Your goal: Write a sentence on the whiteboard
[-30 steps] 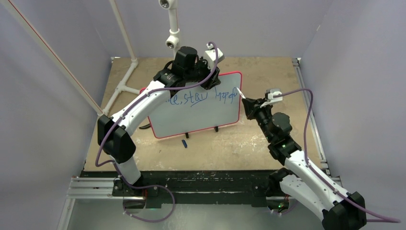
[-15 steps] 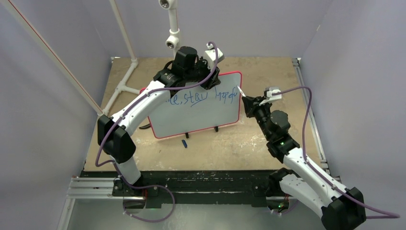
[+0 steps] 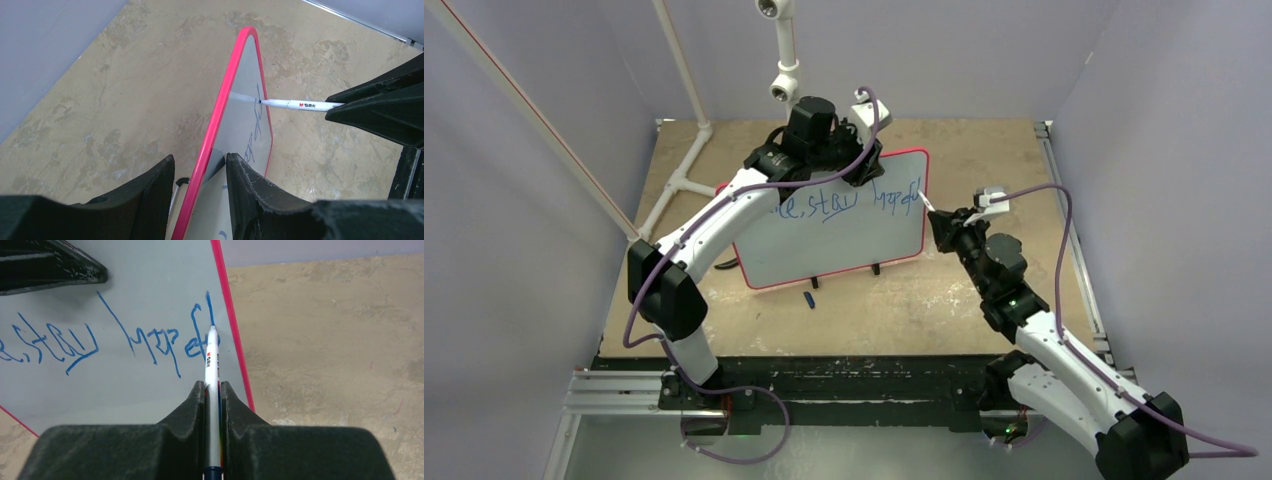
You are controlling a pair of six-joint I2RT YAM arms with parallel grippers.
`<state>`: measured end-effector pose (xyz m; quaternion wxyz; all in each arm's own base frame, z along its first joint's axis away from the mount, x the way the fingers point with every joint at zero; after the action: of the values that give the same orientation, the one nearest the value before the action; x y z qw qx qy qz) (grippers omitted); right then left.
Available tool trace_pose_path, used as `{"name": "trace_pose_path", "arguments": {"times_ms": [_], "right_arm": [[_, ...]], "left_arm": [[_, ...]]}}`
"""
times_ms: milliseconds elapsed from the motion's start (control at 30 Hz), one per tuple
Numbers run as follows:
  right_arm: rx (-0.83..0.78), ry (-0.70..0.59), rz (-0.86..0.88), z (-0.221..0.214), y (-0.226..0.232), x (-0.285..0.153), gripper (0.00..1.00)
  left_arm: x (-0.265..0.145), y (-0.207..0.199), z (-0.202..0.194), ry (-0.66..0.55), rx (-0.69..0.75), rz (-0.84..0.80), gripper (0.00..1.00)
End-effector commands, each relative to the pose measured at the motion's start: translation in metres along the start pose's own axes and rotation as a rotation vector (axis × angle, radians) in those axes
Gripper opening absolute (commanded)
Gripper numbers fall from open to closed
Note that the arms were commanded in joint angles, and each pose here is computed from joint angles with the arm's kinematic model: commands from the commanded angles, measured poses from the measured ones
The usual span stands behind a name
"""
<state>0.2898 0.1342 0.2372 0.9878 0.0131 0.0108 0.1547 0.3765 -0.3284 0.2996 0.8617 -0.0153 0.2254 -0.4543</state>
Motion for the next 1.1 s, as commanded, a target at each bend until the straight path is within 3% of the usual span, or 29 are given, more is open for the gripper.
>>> {"name": "trace_pose_path", "arguments": {"times_ms": [0,600,1067], "right_arm": [[0.025,0.041,-0.005,-0.014,0.0,-0.003,0.0],[0.037,0.106,-0.044,-0.029,-0.006,-0.007,0.0],[0.031,-0.044,-0.06,0.016,-0.012,-0.019,0.0]], "left_arm": [[-0.015,-0.01,0.015,-0.042,0.001,-0.029,0.41],[-0.017,-0.011,0.015,-0.044,0.001,-0.03,0.41],[-0.017,-0.009,0.014,-0.042,-0.002,-0.026,0.41]]}}
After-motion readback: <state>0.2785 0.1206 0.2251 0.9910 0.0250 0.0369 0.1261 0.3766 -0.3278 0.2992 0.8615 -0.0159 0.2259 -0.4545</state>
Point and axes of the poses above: each gripper's point midway between its finger pads, its own x axis out along the fingers, its own y axis along the line the jaws close on, z = x × y, the point moved 2 cm from there along -x, back along the fingers, and after that the axes turned 15 degrees about -x, right-handed, at the moved point
